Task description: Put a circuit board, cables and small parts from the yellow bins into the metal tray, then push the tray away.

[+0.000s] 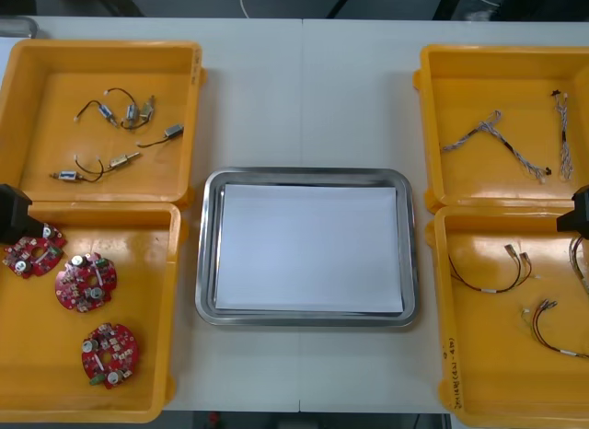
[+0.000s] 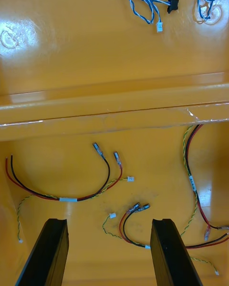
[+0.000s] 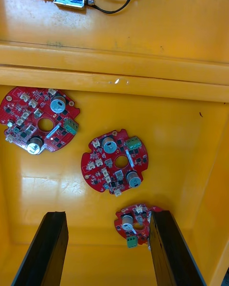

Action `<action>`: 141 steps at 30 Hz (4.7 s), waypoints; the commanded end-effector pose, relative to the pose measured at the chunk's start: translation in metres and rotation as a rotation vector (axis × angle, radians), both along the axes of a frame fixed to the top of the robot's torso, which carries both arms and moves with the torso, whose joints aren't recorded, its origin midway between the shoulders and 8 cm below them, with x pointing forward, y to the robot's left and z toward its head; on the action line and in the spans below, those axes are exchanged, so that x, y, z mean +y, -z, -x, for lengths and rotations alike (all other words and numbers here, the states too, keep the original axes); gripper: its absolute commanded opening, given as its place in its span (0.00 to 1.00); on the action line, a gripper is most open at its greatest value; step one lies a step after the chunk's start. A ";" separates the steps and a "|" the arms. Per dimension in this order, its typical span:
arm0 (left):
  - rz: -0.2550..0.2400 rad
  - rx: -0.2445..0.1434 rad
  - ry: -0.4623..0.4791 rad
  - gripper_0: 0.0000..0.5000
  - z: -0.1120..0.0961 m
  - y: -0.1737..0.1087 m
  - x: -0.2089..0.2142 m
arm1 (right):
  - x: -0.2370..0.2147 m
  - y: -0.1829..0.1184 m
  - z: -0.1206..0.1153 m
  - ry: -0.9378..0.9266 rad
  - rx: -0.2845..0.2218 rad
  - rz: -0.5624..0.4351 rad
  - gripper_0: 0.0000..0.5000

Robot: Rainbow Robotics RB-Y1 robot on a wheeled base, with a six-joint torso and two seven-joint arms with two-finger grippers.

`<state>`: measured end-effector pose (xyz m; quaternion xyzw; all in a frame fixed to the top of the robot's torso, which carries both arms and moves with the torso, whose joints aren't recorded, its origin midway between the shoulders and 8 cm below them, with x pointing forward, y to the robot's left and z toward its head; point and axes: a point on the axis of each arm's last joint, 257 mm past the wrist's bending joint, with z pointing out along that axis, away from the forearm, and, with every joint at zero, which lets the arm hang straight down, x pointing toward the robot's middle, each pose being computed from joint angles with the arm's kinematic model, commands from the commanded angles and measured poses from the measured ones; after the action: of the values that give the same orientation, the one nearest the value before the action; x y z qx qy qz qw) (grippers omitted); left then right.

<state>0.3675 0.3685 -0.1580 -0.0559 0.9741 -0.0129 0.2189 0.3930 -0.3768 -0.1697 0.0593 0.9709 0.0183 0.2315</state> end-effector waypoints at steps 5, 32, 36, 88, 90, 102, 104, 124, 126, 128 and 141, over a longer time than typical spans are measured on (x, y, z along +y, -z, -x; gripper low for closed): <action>-0.090 -0.020 0.082 1.00 0.004 -0.014 0.014 | -0.019 -0.012 0.003 0.019 -0.018 0.038 1.00; -0.090 -0.020 0.082 1.00 0.004 -0.014 0.014 | -0.019 -0.012 0.003 0.019 -0.018 0.038 1.00; -0.090 -0.020 0.082 1.00 0.004 -0.014 0.014 | -0.019 -0.012 0.003 0.019 -0.018 0.038 1.00; -0.073 0.015 0.079 1.00 0.009 -0.001 0.013 | -0.028 -0.031 0.000 0.020 -0.058 0.067 1.00; -0.075 0.013 0.083 1.00 0.008 -0.002 0.013 | -0.028 -0.029 0.002 0.022 -0.055 0.060 1.00; -0.095 0.028 0.103 1.00 0.013 0.001 0.017 | -0.036 -0.025 0.010 0.005 -0.037 0.077 1.00; -0.097 0.038 0.105 1.00 0.016 0.005 0.018 | -0.044 -0.021 0.016 0.012 -0.024 0.094 1.00; -0.148 -0.022 0.172 1.00 0.009 0.038 0.043 | -0.084 0.008 0.034 -0.179 -0.004 0.178 1.00; -0.145 -0.022 0.180 1.00 0.007 0.043 0.046 | -0.086 0.011 0.030 -0.188 -0.021 0.185 1.00; -0.144 -0.027 0.190 1.00 0.004 0.047 0.050 | -0.087 0.013 0.027 -0.194 -0.034 0.189 1.00; -0.198 -0.040 0.216 1.00 -0.013 0.073 0.063 | -0.084 0.061 0.024 -0.213 -0.026 0.224 1.00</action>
<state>0.3856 0.4166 -0.2240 0.0521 0.9659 0.0236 0.2526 0.3786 -0.4512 -0.2178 -0.0639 0.9598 -0.0504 0.2687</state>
